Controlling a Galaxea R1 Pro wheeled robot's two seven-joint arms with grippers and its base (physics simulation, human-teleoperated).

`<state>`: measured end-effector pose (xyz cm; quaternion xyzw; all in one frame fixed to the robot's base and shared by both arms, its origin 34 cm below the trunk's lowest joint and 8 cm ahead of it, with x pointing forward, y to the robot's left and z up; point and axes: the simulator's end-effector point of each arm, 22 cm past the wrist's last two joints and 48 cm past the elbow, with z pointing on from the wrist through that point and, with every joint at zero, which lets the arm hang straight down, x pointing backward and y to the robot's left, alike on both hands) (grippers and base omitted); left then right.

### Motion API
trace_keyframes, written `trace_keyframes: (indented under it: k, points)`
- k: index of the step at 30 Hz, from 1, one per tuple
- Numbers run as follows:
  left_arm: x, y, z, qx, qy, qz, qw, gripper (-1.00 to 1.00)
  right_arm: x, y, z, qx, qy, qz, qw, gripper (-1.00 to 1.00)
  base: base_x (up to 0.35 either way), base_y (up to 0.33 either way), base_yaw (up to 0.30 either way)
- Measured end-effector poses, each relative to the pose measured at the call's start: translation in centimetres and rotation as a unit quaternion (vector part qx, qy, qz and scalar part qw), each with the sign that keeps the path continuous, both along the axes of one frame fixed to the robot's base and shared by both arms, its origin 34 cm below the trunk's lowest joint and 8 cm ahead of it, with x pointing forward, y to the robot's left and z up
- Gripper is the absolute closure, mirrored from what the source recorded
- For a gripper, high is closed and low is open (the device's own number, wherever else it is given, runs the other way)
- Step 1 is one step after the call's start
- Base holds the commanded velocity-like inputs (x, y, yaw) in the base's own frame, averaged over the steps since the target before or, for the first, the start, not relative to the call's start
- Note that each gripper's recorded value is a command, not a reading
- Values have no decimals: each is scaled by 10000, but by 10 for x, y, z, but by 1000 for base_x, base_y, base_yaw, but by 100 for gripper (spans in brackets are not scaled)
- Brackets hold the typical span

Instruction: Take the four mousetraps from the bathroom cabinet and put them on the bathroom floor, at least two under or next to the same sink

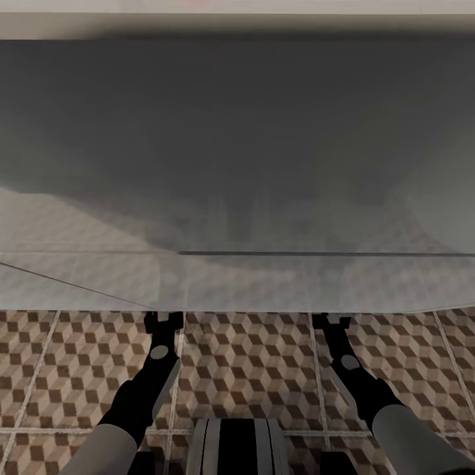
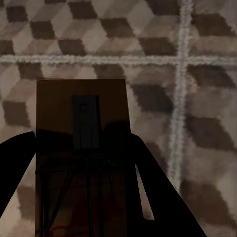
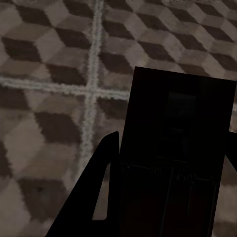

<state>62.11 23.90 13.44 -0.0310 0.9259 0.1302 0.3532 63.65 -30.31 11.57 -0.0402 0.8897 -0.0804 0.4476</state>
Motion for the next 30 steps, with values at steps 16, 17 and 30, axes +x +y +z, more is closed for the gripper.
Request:
trace_keyframes:
  k: [16,17,30]
  points:
    - [-6,0,-5,18,72,-25,10000,100,8,-1,-5,-44,200,-14,9998,100,0,0,0]
    - [-6,0,-5,18,72,-25,10000,100,8,-1,-5,-44,200,-13,9998,100,0,0,0]
    - [-5,-1,-5,27,67,-43,10000,100,9,-1,-4,-40,181,-14,9998,100,0,0,0]
